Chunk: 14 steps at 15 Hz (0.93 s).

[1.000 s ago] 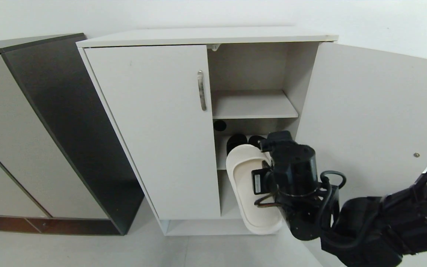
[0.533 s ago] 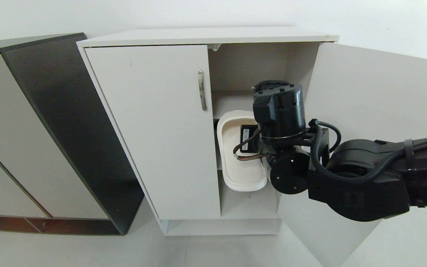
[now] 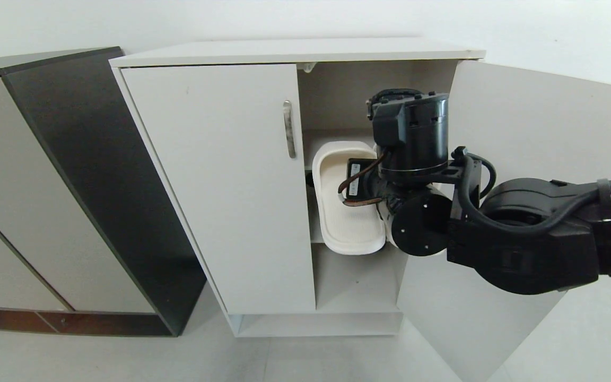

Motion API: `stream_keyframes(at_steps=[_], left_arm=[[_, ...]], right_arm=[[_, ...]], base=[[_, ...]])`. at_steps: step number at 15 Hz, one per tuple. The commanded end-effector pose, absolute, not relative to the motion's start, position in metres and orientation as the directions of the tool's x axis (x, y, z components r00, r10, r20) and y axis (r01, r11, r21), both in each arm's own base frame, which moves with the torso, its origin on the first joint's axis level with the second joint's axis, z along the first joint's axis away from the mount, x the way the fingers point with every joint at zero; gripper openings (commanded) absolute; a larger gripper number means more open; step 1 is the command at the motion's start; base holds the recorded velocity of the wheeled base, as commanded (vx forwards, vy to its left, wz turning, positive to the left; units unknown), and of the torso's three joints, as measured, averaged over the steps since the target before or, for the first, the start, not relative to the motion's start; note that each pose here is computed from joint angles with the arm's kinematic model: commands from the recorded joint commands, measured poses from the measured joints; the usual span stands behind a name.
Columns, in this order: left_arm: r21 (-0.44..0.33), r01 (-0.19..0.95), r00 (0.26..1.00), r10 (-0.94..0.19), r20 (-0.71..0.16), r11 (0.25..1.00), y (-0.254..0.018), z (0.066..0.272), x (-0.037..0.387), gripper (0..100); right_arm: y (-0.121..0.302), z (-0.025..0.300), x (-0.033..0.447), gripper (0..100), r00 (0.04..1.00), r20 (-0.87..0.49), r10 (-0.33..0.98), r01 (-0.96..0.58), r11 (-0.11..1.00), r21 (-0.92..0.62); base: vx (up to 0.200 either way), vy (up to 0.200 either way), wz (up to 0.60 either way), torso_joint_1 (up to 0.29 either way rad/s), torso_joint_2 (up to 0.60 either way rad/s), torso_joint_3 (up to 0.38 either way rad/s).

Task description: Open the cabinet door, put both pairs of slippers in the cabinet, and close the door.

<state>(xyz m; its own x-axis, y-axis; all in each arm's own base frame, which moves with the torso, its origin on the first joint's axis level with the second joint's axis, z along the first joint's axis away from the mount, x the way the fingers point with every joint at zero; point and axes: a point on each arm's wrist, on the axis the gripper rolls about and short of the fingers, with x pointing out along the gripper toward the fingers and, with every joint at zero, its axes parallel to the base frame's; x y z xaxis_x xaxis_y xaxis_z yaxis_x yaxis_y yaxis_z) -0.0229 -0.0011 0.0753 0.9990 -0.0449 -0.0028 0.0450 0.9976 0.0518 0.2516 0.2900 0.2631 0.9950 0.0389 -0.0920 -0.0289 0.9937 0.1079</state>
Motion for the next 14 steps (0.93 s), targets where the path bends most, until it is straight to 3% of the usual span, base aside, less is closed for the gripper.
stream_keyframes(at_steps=[1,6,14], left_arm=[[0.052,0.046,0.999,-0.046,-0.003,0.998,-0.001,0.075,-0.023,0],[0.057,0.046,0.999,-0.046,-0.003,0.997,-0.001,0.075,-0.023,0],[0.057,0.045,0.999,-0.044,-0.003,0.997,-0.001,0.075,-0.023,0]], right_arm=[[0.291,0.262,0.253,0,0.995,-0.092,0.039,-0.029,0.994,0.109],[0.287,0.256,0.251,0,0.993,-0.114,0.034,-0.025,0.997,0.078],[0.283,0.253,0.25,0,0.992,-0.121,0.027,-0.026,1.0,0.009]], base=[[0.0,0.0,0.0,0.0,0.0,0.0],[0.0,0.0,0.0,0.0,0.0,0.0],[0.2,0.0,0.0,0.002,0.0,0.005]])
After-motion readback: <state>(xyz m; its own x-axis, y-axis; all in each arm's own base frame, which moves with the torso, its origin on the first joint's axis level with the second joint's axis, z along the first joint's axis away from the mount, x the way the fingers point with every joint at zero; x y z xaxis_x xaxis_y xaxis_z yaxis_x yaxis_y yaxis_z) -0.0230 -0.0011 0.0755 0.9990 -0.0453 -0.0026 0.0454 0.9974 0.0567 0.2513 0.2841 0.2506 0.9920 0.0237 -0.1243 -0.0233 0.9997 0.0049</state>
